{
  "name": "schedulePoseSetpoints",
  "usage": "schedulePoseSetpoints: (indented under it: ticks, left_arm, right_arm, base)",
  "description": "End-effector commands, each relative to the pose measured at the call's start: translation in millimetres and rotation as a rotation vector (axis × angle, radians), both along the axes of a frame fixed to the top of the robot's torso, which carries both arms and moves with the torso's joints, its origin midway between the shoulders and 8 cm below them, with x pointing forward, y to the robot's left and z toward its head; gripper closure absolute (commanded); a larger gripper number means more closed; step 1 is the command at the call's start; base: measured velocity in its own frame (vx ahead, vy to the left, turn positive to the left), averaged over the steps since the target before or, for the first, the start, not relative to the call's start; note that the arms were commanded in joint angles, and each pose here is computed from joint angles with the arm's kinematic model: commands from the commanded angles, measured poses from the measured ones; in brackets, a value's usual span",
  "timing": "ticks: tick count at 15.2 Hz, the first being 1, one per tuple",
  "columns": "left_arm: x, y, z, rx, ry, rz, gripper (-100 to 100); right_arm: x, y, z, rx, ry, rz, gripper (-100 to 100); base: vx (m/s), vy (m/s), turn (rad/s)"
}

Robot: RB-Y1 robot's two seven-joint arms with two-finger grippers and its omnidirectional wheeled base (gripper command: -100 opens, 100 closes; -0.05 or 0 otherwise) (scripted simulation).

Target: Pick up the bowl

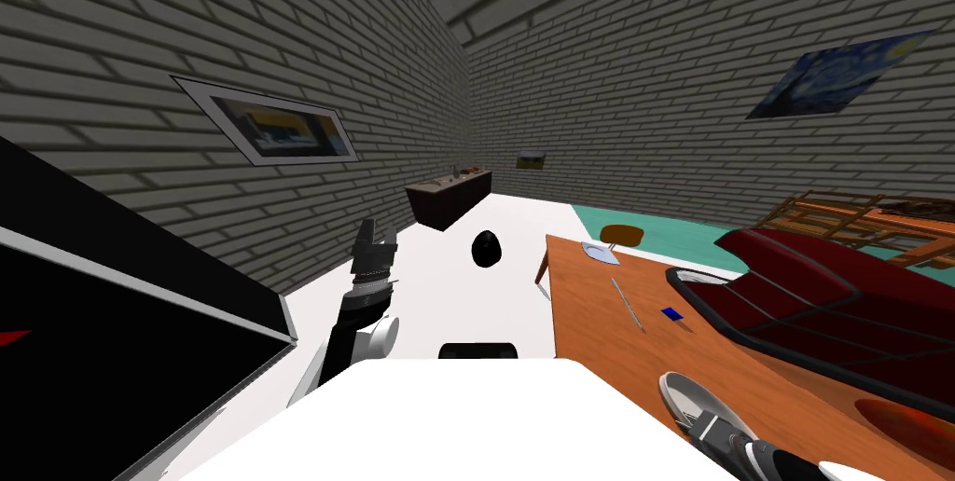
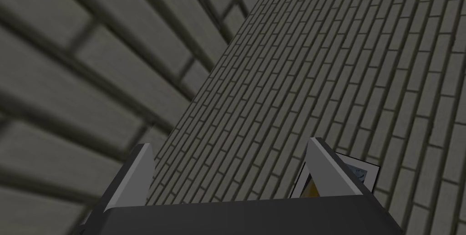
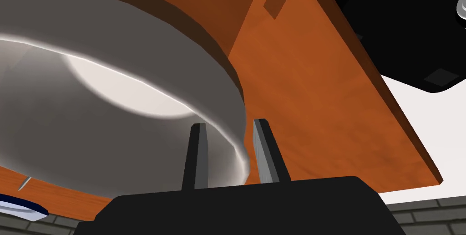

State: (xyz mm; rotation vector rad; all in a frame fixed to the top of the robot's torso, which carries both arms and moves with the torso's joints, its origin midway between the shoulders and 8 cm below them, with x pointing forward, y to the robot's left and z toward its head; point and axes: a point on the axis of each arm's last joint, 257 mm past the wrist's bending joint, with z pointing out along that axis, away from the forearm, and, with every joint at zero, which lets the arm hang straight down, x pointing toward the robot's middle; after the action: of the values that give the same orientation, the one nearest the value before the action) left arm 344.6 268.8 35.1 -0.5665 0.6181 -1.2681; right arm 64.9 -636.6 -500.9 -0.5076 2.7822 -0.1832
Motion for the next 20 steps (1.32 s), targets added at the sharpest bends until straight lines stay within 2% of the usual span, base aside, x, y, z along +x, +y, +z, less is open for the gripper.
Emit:
schedulePoseSetpoints:
  ticks: [1, 20]
  left_arm:
    - [0, 0.0, 0, 0.000, 0.000, 0.000, 0]
    - [0, 0.0, 0, 0.000, 0.000, 0.000, 0]
  right_arm:
    - [0, 0, 0, 0.000, 0.000, 0.000, 100]
    - [32, 3, 20, 0.000, 0.003, -0.032, 100]
  base:
    - [0.002, 0.002, -0.010]
    - [-0.049, -0.004, 0.029]
